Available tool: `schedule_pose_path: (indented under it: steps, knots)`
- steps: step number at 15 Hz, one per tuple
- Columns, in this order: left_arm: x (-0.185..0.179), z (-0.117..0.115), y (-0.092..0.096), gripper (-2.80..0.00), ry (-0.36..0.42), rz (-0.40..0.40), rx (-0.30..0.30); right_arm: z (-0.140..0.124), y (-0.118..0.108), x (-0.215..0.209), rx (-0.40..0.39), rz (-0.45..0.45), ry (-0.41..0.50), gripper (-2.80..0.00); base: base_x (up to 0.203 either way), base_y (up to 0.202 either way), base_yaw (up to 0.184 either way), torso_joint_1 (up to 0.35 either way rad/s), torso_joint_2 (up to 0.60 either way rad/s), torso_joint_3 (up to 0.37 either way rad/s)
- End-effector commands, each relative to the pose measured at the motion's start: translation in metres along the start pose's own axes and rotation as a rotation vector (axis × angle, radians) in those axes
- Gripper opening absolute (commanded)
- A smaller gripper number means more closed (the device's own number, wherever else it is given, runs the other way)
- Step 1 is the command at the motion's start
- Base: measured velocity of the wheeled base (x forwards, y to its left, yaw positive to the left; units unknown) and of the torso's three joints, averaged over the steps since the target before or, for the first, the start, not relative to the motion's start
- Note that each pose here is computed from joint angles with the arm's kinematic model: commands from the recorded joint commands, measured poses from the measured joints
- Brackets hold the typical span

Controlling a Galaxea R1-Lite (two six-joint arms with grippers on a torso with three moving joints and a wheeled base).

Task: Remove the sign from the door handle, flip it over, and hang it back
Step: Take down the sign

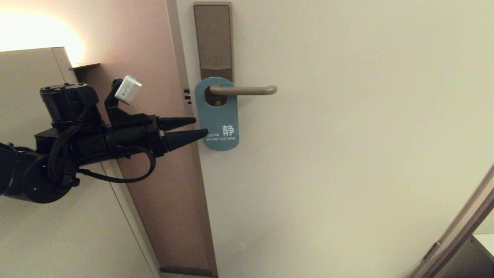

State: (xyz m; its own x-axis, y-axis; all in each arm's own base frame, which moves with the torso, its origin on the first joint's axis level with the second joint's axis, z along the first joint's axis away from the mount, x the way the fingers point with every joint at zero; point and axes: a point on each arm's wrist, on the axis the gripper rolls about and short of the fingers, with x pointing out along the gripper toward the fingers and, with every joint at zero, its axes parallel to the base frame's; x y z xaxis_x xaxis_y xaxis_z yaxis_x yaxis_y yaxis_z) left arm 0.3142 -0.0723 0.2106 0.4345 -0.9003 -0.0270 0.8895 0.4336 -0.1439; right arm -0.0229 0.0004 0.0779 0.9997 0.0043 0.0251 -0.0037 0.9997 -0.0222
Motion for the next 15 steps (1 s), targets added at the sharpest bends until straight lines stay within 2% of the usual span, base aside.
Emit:
schedule_pose_path:
  steps: [1, 15]
  knots:
    - [0.0006, 0.0001, 0.0009, 0.00, -0.004, -0.008, 0.005, 0.0001, 0.0000, 0.0001, -0.001, 0.000, 0.001, -2.80, 0.000, 0.000, 0.000, 0.000, 0.00, 0.000]
    - [-0.0027, 0.0068, -0.0043, 0.00, -0.016, -0.033, 0.025, 0.0001, 0.0000, 0.0001, 0.000, 0.000, 0.001, -2.80, 0.000, 0.000, 0.000, 0.000, 0.00, 0.000]
